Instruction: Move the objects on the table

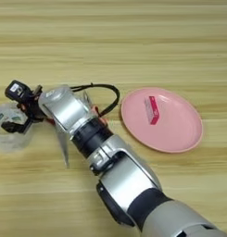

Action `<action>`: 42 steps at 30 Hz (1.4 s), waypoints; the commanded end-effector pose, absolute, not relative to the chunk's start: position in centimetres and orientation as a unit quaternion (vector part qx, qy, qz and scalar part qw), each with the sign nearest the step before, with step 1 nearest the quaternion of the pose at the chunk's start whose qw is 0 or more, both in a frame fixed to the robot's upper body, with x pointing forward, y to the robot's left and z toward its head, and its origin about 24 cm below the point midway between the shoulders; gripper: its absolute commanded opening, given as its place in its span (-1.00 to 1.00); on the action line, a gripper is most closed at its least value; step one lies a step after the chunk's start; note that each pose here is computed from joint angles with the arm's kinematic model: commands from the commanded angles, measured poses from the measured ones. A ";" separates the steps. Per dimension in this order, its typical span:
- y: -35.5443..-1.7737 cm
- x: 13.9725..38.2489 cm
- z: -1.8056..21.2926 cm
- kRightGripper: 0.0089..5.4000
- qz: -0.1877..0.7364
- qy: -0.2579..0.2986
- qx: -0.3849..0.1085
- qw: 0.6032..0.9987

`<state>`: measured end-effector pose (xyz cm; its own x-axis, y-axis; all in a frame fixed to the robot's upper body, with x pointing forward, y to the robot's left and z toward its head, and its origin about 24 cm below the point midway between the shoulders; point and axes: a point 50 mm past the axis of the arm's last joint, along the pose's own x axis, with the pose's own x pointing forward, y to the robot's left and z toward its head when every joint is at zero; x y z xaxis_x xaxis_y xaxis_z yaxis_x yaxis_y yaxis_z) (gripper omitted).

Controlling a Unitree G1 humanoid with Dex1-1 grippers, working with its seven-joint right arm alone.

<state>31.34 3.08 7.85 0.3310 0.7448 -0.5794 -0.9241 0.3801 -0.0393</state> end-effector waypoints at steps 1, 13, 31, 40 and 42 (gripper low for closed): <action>3.8 33.2 10.4 0.99 0.512 0.191 -0.197 0.814; 3.4 34.2 8.9 0.73 0.507 0.231 -0.181 0.811; 3.4 34.3 9.8 0.15 0.512 0.218 -0.175 0.812; 2.8 34.7 10.4 -0.18 0.502 0.209 -0.175 0.821; 2.8 34.7 10.6 -0.29 0.500 0.206 -0.176 0.823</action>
